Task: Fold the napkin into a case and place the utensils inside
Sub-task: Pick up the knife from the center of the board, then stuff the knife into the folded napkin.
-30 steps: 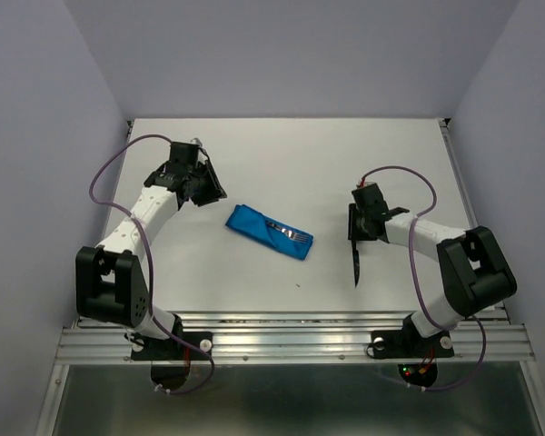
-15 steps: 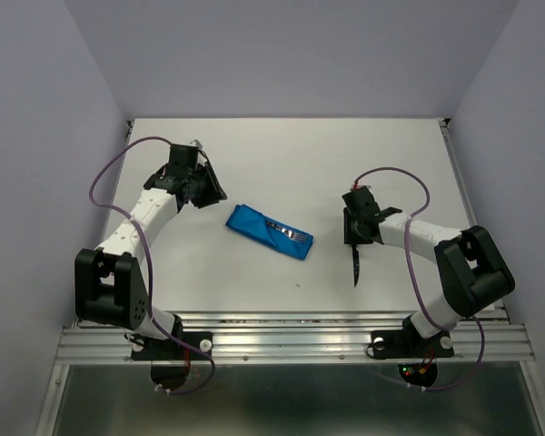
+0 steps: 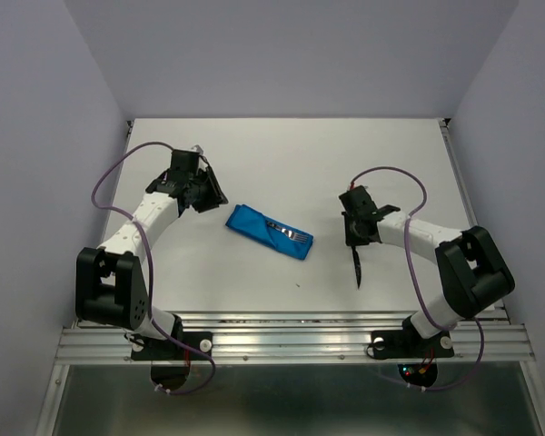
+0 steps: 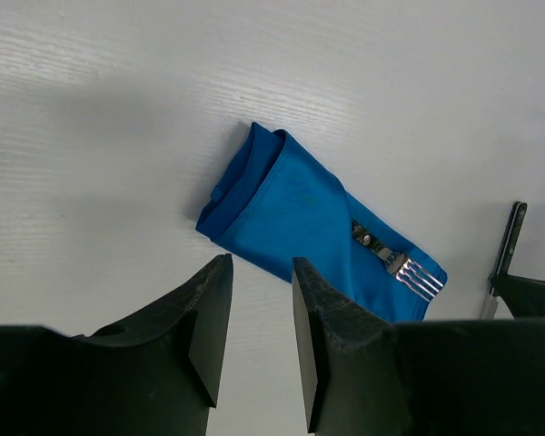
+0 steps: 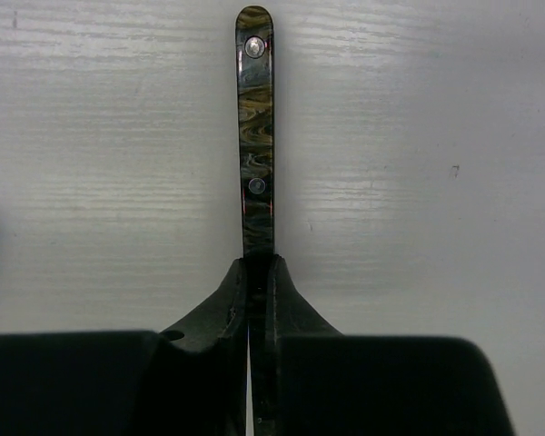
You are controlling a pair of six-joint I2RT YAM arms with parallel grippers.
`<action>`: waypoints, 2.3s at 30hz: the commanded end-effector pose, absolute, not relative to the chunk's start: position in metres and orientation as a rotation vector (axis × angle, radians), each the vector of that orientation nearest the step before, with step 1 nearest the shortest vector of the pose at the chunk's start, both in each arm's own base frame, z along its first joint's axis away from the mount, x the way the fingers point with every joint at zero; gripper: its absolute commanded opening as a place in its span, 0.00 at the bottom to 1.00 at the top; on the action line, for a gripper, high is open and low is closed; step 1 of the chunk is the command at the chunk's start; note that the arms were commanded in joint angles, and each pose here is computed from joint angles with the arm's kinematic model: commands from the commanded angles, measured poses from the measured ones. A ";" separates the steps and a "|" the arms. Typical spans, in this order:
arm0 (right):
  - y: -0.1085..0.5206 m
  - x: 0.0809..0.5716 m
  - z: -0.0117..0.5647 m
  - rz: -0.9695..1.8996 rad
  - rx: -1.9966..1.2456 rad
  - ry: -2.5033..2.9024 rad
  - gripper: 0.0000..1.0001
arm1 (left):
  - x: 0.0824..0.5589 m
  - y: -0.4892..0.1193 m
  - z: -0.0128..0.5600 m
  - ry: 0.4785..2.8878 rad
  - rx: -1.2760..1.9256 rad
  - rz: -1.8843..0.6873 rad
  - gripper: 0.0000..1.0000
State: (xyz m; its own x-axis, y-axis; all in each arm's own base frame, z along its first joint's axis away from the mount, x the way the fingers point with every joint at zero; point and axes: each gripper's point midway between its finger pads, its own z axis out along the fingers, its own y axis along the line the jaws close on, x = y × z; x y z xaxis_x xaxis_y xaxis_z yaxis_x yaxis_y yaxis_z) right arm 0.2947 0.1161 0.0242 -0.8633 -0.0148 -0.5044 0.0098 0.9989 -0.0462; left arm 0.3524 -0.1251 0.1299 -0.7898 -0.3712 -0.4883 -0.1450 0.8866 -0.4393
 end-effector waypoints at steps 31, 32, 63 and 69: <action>0.268 0.277 0.089 0.117 -1.335 2.219 0.01 | 0.357 -0.139 0.059 2.624 -0.423 -0.548 0.43; 0.270 0.279 0.090 0.115 -1.341 2.214 0.01 | 0.357 -0.138 0.058 2.627 -0.422 -0.546 0.43; 0.313 0.279 0.053 0.149 -1.512 2.208 0.01 | 0.357 -0.144 0.046 2.641 -0.450 -0.581 0.43; 0.333 0.287 0.055 0.181 -1.506 2.187 0.01 | 0.356 -0.145 0.046 2.642 -0.443 -0.584 0.43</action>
